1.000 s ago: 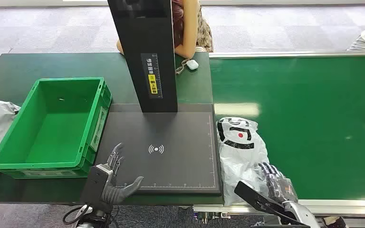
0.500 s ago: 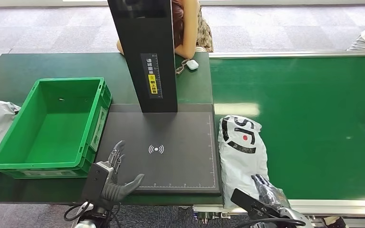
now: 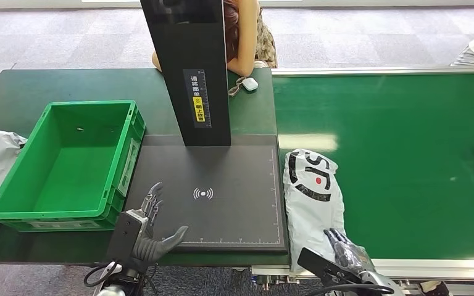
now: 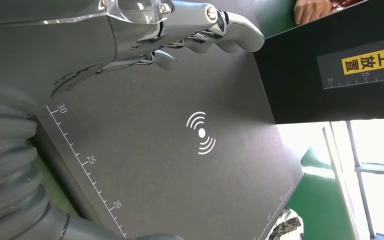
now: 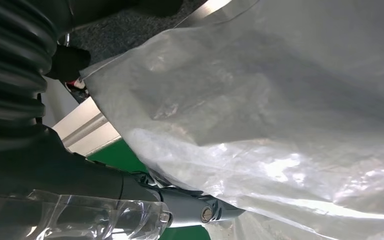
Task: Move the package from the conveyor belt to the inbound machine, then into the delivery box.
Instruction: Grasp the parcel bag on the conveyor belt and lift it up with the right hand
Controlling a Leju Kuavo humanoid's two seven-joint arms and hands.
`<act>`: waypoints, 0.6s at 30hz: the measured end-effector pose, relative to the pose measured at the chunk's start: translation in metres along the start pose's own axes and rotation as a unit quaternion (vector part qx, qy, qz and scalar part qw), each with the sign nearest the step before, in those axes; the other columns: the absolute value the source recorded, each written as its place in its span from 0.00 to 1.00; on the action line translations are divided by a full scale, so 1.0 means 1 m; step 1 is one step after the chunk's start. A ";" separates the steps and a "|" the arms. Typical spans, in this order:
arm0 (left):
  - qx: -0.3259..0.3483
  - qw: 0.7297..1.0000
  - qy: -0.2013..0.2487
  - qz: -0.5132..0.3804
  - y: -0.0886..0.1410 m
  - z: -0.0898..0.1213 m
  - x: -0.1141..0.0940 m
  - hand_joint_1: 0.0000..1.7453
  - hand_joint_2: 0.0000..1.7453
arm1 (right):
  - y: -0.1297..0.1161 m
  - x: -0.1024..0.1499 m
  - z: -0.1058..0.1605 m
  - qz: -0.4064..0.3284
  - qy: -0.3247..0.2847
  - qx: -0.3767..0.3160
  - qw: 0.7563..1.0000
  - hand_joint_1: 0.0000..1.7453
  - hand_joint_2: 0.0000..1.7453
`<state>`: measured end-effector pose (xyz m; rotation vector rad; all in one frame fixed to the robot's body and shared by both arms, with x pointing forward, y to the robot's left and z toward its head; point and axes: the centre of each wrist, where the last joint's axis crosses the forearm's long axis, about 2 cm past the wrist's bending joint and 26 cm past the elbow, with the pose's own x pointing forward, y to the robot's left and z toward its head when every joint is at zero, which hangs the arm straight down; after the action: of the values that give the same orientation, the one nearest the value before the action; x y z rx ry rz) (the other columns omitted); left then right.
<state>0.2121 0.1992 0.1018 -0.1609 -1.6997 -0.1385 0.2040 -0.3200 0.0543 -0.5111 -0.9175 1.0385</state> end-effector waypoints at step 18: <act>0.007 1.000 0.003 0.000 -0.002 0.002 -0.001 0.00 1.00 | 0.000 0.005 0.002 -0.001 -0.039 -0.111 0.993 1.00 1.00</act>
<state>0.2101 0.1977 0.1009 -0.1506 -1.6948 -0.1268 0.2032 -0.3158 0.0572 -0.6577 -1.1093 0.9653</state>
